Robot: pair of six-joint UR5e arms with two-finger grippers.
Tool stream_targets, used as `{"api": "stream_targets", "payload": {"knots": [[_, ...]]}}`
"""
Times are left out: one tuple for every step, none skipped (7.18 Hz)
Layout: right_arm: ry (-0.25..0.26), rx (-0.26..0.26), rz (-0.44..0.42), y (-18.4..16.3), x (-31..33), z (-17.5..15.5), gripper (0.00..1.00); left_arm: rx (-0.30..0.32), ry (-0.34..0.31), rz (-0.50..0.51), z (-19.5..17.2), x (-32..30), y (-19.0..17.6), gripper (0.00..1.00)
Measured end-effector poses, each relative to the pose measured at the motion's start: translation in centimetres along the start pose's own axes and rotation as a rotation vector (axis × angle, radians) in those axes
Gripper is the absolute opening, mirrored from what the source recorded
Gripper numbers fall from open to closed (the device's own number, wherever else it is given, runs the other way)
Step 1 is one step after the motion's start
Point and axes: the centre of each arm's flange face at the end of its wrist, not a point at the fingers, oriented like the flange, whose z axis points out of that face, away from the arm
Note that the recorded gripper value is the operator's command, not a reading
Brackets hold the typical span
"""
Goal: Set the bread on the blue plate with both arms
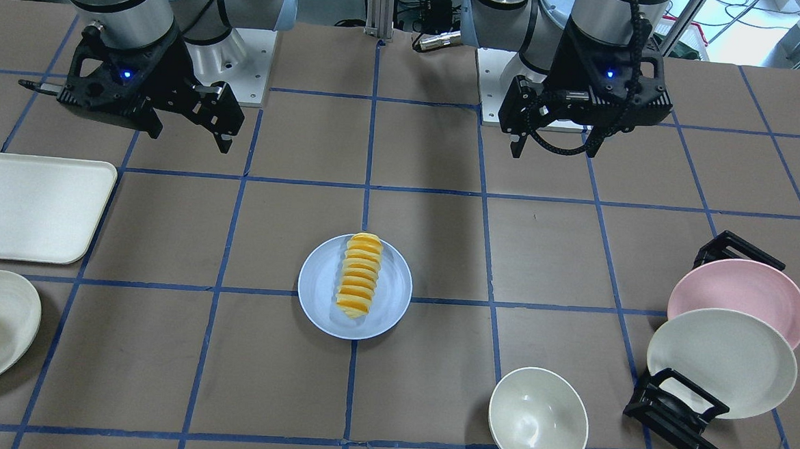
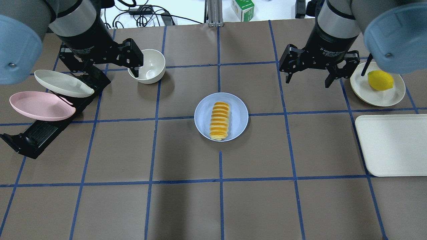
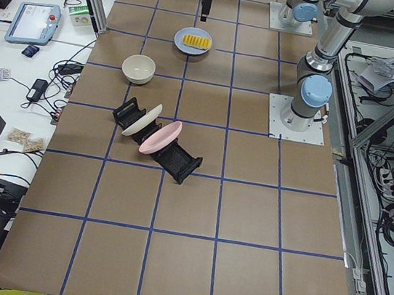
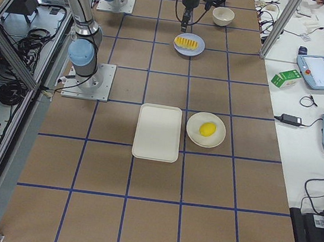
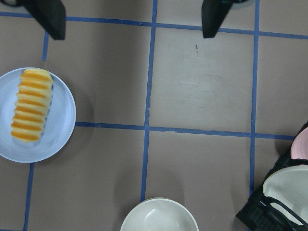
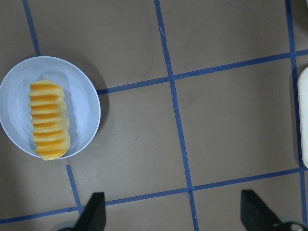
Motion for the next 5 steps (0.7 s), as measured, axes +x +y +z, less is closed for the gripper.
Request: {"api": "stream_targets", "payload": {"knots": [[0.001, -0.001, 0.0, 0.01, 0.08, 0.02, 1.0, 0.0, 0.001, 0.018, 0.02, 0.01, -0.02, 1.0], [0.003, -0.001, 0.003, 0.07, 0.13, 0.05, 1.0, -0.001, 0.001, 0.027, 0.03, 0.01, 0.03, 1.0], [0.004, -0.002, 0.008, 0.17, 0.17, 0.08, 1.0, -0.001, 0.0, 0.03, 0.02, 0.0, 0.08, 1.0], [0.002, -0.005, 0.008, 0.31, 0.17, 0.2, 1.0, 0.0, 0.0, 0.031, -0.03, -0.01, 0.13, 1.0], [-0.004, -0.005, 0.008, 0.43, 0.14, 0.32, 1.0, 0.0, 0.0, 0.032, -0.05, -0.01, 0.16, 1.0]]}}
